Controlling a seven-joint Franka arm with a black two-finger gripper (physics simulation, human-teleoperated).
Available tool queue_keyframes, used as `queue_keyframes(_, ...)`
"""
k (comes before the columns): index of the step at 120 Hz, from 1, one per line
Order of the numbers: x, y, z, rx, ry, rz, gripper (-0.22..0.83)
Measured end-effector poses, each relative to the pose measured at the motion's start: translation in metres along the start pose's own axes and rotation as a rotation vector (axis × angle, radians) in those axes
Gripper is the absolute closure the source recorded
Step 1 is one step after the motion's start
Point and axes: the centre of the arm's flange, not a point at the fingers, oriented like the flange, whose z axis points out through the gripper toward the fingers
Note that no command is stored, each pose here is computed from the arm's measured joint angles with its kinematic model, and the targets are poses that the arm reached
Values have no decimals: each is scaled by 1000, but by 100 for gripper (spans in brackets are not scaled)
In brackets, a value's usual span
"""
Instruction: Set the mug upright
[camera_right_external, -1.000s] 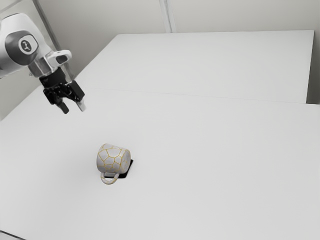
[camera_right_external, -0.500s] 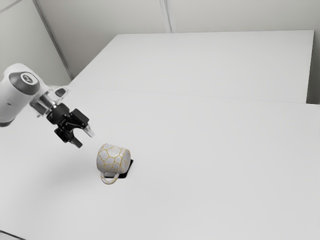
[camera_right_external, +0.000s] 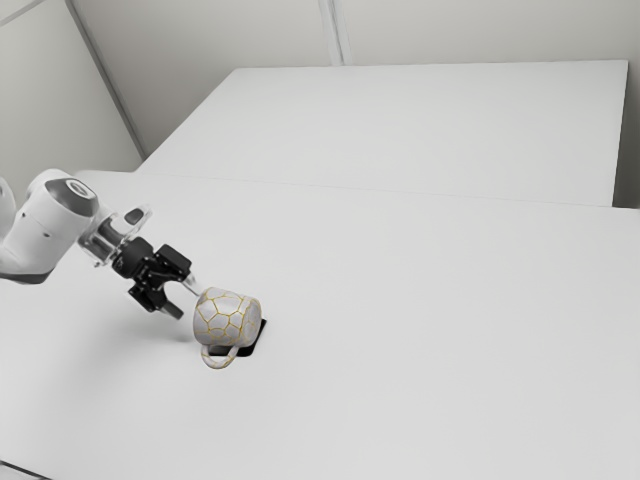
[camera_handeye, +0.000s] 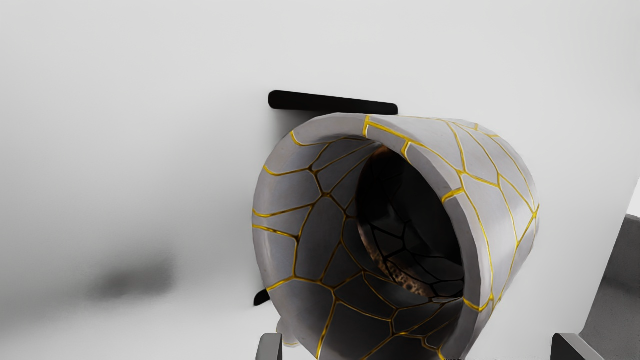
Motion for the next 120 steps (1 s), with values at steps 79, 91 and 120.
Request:
queue_keyframes(79,4,18,36,-187,-6,48,5)
queue_keyframes(91,5,21,37,-191,-6,56,15)
queue_keyframes(120,7,37,42,-190,-19,91,36)
